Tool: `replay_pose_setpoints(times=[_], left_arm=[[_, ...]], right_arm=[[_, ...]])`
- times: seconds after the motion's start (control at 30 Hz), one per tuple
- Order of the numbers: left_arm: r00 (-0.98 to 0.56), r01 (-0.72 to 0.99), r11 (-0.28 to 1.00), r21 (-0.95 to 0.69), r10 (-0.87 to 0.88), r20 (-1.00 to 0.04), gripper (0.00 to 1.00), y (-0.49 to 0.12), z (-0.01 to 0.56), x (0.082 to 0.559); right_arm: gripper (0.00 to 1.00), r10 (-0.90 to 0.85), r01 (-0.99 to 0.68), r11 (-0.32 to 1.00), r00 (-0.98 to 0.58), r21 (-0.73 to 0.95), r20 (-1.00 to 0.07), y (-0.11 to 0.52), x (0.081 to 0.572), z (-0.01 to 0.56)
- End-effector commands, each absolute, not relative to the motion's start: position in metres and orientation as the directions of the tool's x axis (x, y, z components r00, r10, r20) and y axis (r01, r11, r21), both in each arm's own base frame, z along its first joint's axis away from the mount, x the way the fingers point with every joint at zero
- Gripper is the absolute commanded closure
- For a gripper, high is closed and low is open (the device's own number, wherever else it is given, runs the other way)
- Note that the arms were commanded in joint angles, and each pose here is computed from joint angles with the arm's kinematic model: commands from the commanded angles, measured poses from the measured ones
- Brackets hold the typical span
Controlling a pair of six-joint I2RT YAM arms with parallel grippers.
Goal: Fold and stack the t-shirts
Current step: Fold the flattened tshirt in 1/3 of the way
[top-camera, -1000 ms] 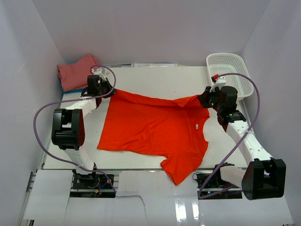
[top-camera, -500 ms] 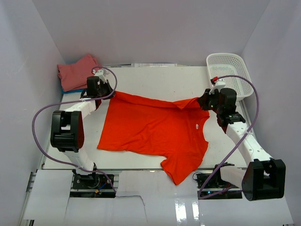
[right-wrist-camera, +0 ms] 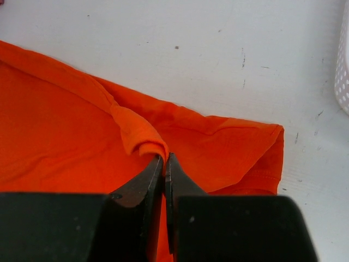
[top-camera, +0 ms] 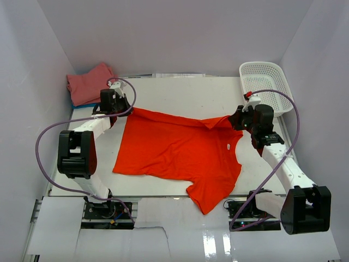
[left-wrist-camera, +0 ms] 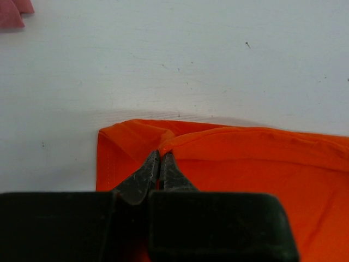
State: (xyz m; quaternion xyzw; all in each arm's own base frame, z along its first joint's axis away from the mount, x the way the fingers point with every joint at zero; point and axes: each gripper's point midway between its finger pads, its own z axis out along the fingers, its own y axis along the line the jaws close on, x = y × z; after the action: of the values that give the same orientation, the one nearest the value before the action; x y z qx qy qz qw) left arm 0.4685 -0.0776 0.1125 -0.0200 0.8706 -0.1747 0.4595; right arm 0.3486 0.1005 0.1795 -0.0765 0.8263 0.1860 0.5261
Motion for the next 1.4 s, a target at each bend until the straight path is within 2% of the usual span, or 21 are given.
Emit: replay_pose_setpoints(times=[0.0,0.37,0.63,1.0,1.37], left_arm=[[-0.542,0.133,0.947,-0.292,-0.177,-0.821,1.0,-0.072,0.135,0.463],[-0.516,0.119,0.956,-0.268,-0.171,-0.84,1.0,-0.066,0.146,0.446],[-0.604,0.11,0.952,-0.285,-0.164,-0.78,1.0,-0.069,0.124,0.431],[-0.748,0.074,0.955,-0.288,-0.138,-0.65,1.0,-0.069,0.065,0.416],[-0.766,0.052,0.967,-0.25,-0.122,-0.631,1.0,-0.062,0.058,0.411]], right_arm=[[0.92,0.076,-0.339,0.913,-0.405,0.227,-0.911,0.104,0.346,0.191],[0.92,0.078,-0.346,0.909,-0.408,0.233,-0.91,0.105,0.337,0.188],[0.92,0.073,-0.341,0.908,-0.442,0.243,-0.894,0.105,0.329,0.176],[0.92,0.069,-0.326,0.903,-0.533,0.28,-0.843,0.108,0.319,0.142],[0.92,0.082,-0.251,0.919,-0.63,0.303,-0.772,0.102,0.307,0.109]])
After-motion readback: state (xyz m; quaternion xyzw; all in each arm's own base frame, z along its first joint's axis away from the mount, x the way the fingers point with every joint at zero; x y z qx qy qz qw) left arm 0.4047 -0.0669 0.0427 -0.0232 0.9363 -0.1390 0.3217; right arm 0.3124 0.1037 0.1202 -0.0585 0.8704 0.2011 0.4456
